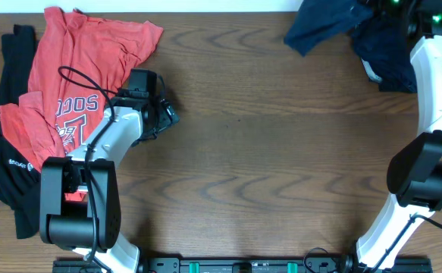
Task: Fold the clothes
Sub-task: 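Carry the folded shorts with the right gripper to the top-right stack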
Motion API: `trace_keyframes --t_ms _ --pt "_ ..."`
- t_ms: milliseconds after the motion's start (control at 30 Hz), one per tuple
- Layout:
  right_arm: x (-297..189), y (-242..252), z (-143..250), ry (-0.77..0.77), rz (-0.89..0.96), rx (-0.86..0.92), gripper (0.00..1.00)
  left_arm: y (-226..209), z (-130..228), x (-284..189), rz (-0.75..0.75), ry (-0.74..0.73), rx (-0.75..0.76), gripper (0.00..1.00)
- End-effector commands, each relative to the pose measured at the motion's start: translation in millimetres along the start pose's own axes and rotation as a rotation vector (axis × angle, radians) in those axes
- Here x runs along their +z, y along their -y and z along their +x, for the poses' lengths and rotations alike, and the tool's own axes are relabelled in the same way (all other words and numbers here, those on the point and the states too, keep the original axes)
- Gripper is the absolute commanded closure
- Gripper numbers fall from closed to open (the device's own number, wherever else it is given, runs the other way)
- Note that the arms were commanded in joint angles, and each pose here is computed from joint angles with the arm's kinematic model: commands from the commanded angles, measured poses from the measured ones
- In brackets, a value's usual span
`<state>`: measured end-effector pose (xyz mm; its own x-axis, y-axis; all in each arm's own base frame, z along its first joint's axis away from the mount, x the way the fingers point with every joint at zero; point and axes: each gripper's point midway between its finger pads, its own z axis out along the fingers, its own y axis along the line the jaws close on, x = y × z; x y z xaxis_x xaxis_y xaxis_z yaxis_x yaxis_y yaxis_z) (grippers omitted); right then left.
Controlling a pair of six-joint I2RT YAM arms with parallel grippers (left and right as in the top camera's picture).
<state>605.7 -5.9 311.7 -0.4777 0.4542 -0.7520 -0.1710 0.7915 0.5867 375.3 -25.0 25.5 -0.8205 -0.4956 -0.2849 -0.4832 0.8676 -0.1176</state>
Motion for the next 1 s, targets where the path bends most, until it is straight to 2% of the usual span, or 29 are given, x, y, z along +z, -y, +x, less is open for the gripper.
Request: trace_keyframes --t_ms 0,167,333,500,700,967 --pt "-26.1 17.4 -60.0 0.229 0.146 0.066 0.99 -4.8 -1.6 4.5 -0.023 0.008 -0.008 0.02" --pt "-45.1 31.4 -101.3 0.417 0.225 0.027 0.99 -2.0 -5.6 4.5 -0.012 0.024 -0.01 0.02" --pt "-60.0 45.8 -120.9 0.513 0.311 -0.016 0.99 -2.7 -7.0 4.5 -0.017 0.032 -0.01 0.02" --pt "-67.4 61.5 -132.0 0.56 0.334 -0.04 0.99 -3.7 -11.1 4.3 -0.025 0.051 -0.011 0.02" --pt "-52.1 69.3 -135.7 0.575 0.212 -0.095 0.99 -2.9 -12.4 4.3 -0.022 0.056 -0.012 0.02" --pt "-20.0 121.4 -108.9 0.514 0.228 -0.145 0.99 -2.2 -13.3 4.2 -0.019 0.06 -0.012 0.02"
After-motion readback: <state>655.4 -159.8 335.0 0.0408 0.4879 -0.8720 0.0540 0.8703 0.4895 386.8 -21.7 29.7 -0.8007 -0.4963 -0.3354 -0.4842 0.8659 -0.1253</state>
